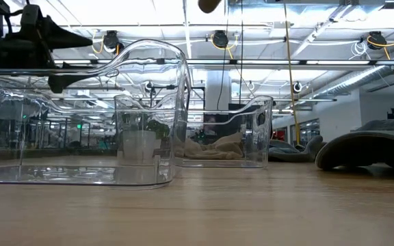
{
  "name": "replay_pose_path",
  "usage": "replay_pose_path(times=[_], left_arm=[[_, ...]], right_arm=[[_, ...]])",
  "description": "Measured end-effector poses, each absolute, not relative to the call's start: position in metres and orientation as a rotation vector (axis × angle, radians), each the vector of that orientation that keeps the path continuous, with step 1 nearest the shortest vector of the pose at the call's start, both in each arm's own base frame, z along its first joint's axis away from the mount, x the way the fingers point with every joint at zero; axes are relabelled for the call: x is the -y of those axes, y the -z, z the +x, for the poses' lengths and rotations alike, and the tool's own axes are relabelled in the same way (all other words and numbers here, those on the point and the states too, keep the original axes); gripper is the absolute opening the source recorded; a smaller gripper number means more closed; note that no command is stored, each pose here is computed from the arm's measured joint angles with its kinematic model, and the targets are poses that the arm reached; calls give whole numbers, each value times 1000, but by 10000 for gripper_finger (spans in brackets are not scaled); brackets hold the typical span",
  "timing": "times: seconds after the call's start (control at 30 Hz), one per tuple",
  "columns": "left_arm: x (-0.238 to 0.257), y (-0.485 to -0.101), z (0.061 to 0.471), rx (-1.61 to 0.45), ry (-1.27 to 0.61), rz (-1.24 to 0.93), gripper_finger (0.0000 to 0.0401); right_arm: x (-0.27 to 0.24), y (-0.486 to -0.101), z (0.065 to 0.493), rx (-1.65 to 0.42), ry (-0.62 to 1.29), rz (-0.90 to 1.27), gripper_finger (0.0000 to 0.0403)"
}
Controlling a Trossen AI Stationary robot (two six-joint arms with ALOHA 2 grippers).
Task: Pick & Place hat
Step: Put the top right brown cap into the top transparent bin
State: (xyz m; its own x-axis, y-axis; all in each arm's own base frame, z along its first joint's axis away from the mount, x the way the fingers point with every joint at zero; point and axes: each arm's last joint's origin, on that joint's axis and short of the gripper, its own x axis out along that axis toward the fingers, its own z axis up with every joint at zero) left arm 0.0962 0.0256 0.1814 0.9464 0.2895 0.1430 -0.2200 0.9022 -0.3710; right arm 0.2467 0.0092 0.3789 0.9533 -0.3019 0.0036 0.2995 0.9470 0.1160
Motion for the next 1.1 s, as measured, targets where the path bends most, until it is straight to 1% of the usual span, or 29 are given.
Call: replay_pose_path(times=[0.1,0.23,0.3,0.4,0.6,0.83,1.1], left_arm=[[-26,-182,96,202,-261,-384,379],[-26,-182,96,231,-263,-529,379],[-26,-184,96,255,-241,-566,379],[-24,-191,95,293,-172,-540,379],[-23,-211,93,320,-165,-535,379],[-22,-257,96,332,-70,-597,379],[-26,-316,113,370,-25,-738,379]], right_arm=[[-10,-377,260,79,307,129,0],[-11,-373,274,127,302,165,0],[-11,-372,278,146,299,198,0],[-12,-376,283,158,296,224,0],[-12,-401,289,182,293,211,0],[-15,-427,299,184,235,140,0],[-19,-445,306,222,190,72,0]])
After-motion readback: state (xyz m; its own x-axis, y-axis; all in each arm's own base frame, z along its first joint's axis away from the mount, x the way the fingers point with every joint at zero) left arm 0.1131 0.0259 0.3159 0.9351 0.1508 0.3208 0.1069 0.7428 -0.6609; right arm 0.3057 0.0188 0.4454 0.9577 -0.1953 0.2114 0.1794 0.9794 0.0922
